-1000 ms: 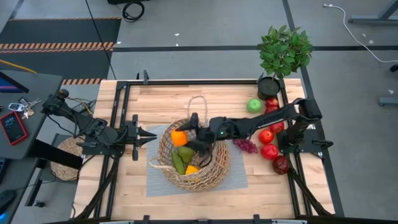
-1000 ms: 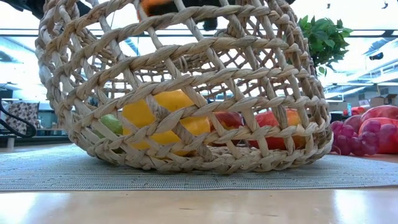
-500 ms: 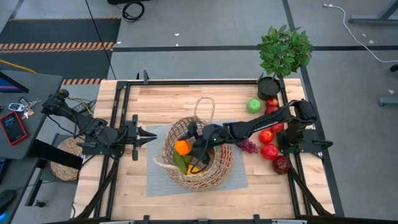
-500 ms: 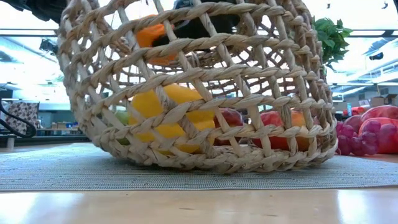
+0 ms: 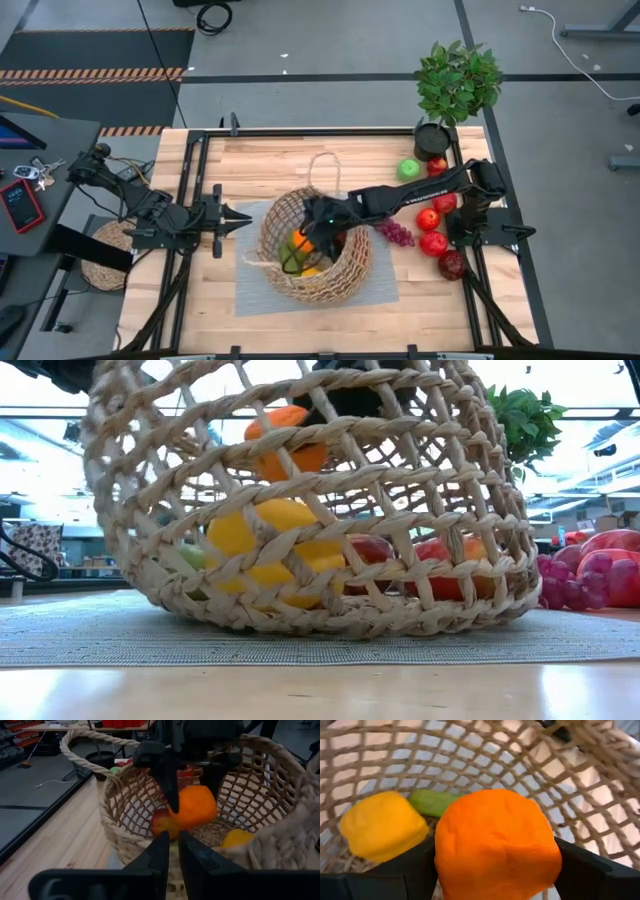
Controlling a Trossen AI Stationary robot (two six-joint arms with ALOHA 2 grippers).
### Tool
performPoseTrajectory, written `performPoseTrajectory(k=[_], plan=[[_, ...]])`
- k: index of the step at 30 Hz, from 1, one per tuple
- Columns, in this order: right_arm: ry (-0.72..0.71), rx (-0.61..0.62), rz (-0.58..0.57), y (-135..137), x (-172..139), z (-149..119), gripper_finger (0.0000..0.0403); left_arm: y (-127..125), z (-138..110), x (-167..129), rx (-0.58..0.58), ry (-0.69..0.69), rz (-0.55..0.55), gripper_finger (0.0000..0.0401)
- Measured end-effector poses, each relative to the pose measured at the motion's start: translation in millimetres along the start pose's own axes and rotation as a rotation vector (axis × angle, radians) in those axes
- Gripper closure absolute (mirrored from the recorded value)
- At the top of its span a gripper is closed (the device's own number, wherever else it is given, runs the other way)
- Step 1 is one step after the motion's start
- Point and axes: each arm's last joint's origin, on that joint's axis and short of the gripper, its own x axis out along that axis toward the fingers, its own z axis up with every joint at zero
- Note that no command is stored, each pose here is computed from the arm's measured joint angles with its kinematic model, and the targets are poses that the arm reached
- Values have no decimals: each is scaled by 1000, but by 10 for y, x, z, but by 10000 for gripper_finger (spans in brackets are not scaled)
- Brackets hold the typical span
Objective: Build produce basket
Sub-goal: Put the orange into the basket
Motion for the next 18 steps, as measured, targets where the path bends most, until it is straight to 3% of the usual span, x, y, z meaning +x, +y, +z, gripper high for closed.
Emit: performPoseTrajectory(k=[6,10,14,18], plan=[[42,68,-31,-40,-103,82,75,0,0,0,0,0,0,353],[47,96,-37,-45,-106,82,50,0,0,0,0,0,0,353],[55,58,-82,-51,-109,95,14,0,0,1,0,0,0,353],[8,32,-144,-52,-209,245,9,0,0,1,0,0,0,353]])
